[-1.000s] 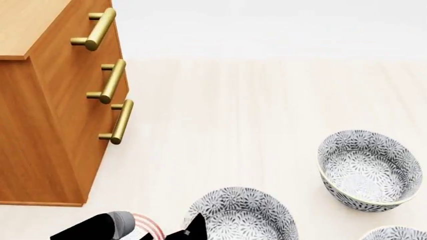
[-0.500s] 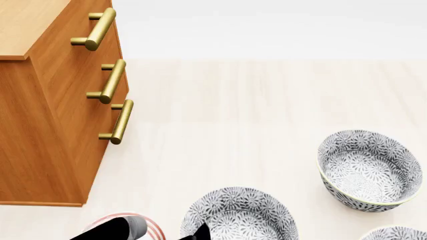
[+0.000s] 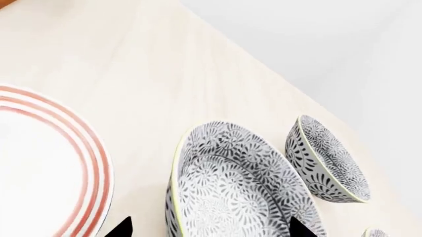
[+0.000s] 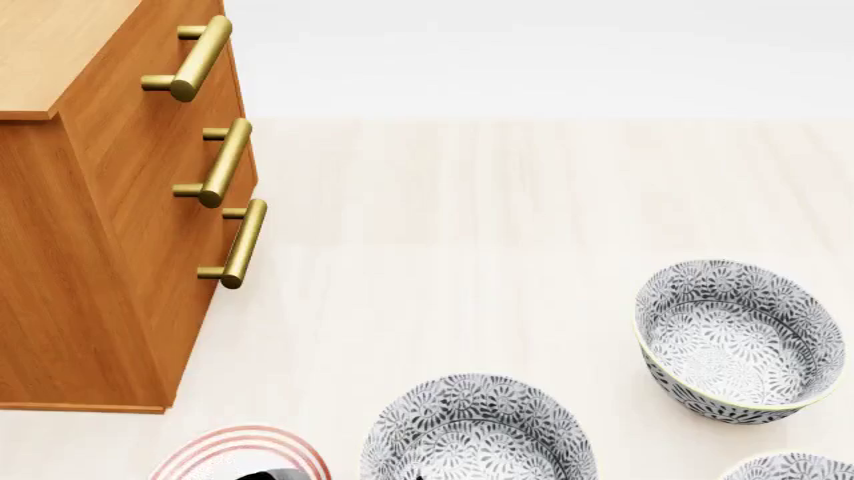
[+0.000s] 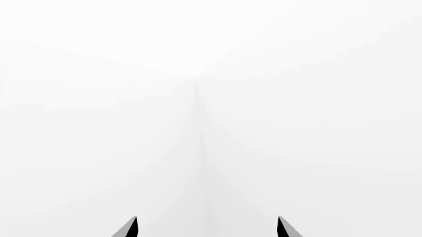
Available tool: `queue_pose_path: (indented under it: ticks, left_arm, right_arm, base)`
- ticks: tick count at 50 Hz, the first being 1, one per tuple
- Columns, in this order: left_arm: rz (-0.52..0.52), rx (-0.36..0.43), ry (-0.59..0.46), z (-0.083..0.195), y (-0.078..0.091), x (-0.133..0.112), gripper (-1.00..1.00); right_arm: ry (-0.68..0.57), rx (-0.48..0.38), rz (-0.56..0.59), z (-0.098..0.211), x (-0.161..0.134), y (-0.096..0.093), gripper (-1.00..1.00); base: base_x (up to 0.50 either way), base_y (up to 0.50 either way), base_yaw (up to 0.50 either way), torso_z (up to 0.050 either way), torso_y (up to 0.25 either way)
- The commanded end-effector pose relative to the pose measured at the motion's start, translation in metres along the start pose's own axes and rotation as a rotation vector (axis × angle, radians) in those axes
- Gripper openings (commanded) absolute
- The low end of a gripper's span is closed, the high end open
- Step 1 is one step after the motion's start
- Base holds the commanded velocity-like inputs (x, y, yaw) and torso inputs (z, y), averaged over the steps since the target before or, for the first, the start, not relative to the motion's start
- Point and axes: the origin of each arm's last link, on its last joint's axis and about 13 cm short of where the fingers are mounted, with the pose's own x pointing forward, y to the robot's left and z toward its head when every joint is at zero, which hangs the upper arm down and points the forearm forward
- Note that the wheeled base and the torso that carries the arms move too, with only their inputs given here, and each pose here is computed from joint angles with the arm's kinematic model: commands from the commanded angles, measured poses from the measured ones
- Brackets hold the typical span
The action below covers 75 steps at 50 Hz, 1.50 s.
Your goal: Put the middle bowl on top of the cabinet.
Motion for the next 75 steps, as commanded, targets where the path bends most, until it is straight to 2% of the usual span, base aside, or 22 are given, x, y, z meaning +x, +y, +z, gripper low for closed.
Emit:
queue_pose_path:
  ticks: [1, 16, 23, 24, 32, 45, 46, 55, 56, 57, 59, 61, 62, 75]
  left_arm:
    - [-0.010, 0.012, 0.002, -0.008, 0.002, -0.003, 1.00]
    - [-0.022, 0.022, 0.043, -0.012, 0.004, 0.011, 1.00]
    - [-0.016, 0.054, 0.036, -0.009, 0.004, 0.023, 1.00]
    - [-0.009, 0.083, 0.026, -0.010, 0.005, 0.026, 1.00]
    - [-0.026, 0.098, 0.038, -0.010, 0.004, 0.033, 1.00]
    - [-0.028, 0.076, 0.079, -0.017, 0.010, 0.042, 1.00]
    - [-0.033, 0.059, 0.088, -0.018, 0.011, 0.041, -1.00]
    - [-0.067, -0.013, 0.094, -0.016, 0.013, 0.042, -1.00]
    - [-0.071, -0.038, 0.057, -0.016, 0.014, 0.042, -1.00]
    - [-0.080, -0.021, 0.068, -0.015, 0.014, 0.042, -1.00]
    - [-0.130, -0.044, 0.020, -0.014, 0.013, 0.040, -1.00]
    - [-0.139, -0.065, 0.007, -0.012, 0.013, 0.038, -1.00]
    - [-0.151, -0.053, -0.045, -0.010, 0.013, 0.037, -1.00]
    - [-0.098, 0.041, -0.169, 0.002, 0.011, 0.033, -1.00]
  right_arm:
    - [-0.003, 0.003, 0.006, 0.004, -0.002, -0.002, 1.00]
    - [-0.015, 0.005, 0.000, 0.007, -0.002, -0.001, 1.00]
    - [-0.014, 0.004, -0.001, 0.006, -0.002, -0.001, 1.00]
    - [-0.015, 0.005, -0.002, 0.006, -0.002, -0.002, 1.00]
    - [-0.013, 0.007, -0.002, 0.005, -0.002, -0.002, 1.00]
    - [-0.018, 0.007, -0.006, 0.006, -0.003, -0.003, 1.00]
    - [-0.018, 0.007, -0.006, 0.005, -0.003, -0.003, 1.00]
    - [-0.022, 0.008, -0.006, 0.007, -0.003, -0.004, 1.00]
    - [-0.023, 0.009, -0.005, 0.007, -0.003, -0.004, 1.00]
    - [-0.024, 0.008, -0.005, 0.007, -0.003, -0.004, 1.00]
    - [-0.025, 0.009, -0.003, 0.007, -0.003, -0.004, 1.00]
    - [-0.025, 0.010, -0.001, 0.007, -0.003, -0.004, 1.00]
    - [-0.025, 0.010, 0.000, 0.008, -0.003, -0.004, 1.00]
    - [-0.031, 0.012, 0.003, 0.008, -0.002, -0.003, 1.00]
  base:
    - [0.00, 0.00, 0.00, 0.000, 0.000]
    - [0.00, 0.00, 0.00, 0.000, 0.000]
    - [0.00, 0.00, 0.00, 0.000, 0.000]
    - [0.00, 0.00, 0.00, 0.000, 0.000]
    - [0.00, 0.00, 0.00, 0.000, 0.000]
    - [0.00, 0.00, 0.00, 0.000, 0.000]
    - [0.00, 0.00, 0.00, 0.000, 0.000]
    - [0.00, 0.00, 0.00, 0.000, 0.000]
    - [0.00, 0.00, 0.00, 0.000, 0.000]
    - [0.00, 0.00, 0.00, 0.000, 0.000]
    - [0.00, 0.00, 0.00, 0.000, 0.000]
    - [0.00, 0.00, 0.00, 0.000, 0.000]
    - [0.00, 0.00, 0.00, 0.018, 0.109]
    - [0.00, 0.00, 0.00, 0.035, 0.238]
